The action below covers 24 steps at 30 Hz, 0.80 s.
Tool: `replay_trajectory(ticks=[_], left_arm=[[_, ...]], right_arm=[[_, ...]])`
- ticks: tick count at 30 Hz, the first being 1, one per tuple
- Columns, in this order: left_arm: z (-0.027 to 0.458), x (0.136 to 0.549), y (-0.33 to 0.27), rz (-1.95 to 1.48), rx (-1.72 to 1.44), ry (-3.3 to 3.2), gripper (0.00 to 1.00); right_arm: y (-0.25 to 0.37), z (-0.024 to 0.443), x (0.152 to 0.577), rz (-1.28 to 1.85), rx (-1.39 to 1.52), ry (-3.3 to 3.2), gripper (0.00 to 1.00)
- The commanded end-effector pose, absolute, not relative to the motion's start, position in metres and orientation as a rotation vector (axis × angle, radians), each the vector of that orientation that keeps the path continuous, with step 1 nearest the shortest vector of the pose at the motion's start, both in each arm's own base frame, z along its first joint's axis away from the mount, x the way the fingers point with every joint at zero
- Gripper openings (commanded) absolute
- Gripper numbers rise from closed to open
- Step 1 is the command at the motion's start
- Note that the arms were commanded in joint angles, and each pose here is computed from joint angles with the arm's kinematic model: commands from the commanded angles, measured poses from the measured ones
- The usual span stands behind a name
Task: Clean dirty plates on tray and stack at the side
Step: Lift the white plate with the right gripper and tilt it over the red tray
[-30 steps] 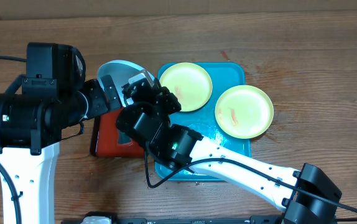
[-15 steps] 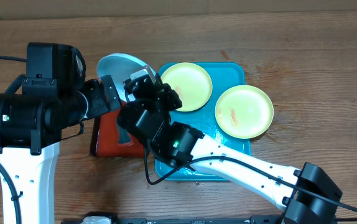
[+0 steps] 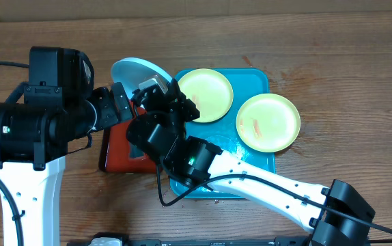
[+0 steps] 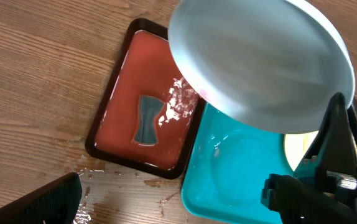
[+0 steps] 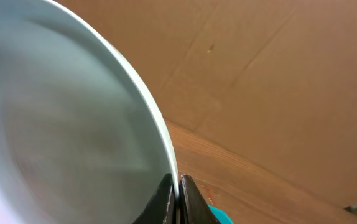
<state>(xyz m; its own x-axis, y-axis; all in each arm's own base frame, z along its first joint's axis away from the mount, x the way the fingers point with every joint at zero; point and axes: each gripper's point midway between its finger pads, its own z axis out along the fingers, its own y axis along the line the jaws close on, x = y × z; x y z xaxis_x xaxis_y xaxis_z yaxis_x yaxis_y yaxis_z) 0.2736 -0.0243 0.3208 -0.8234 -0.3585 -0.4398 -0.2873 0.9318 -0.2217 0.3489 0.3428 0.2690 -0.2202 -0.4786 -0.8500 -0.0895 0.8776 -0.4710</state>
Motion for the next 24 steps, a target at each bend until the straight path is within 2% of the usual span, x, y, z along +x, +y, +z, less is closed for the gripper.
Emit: replay_trajectory(ticks=[1, 24], left_arm=[[0.3214, 0.2754, -0.0244, -0.194, -0.442, 2.601, 1.0], [0.3214, 0.2754, -0.0245, -0.195, -0.442, 2.601, 1.0]], right_arm=[[0.3314, 0.2963, 0.3506, -0.401, -0.344, 1.734, 0.04], [0.3339, 0.3015, 0.3489, -0.374, -0.31, 1.72, 0.04]])
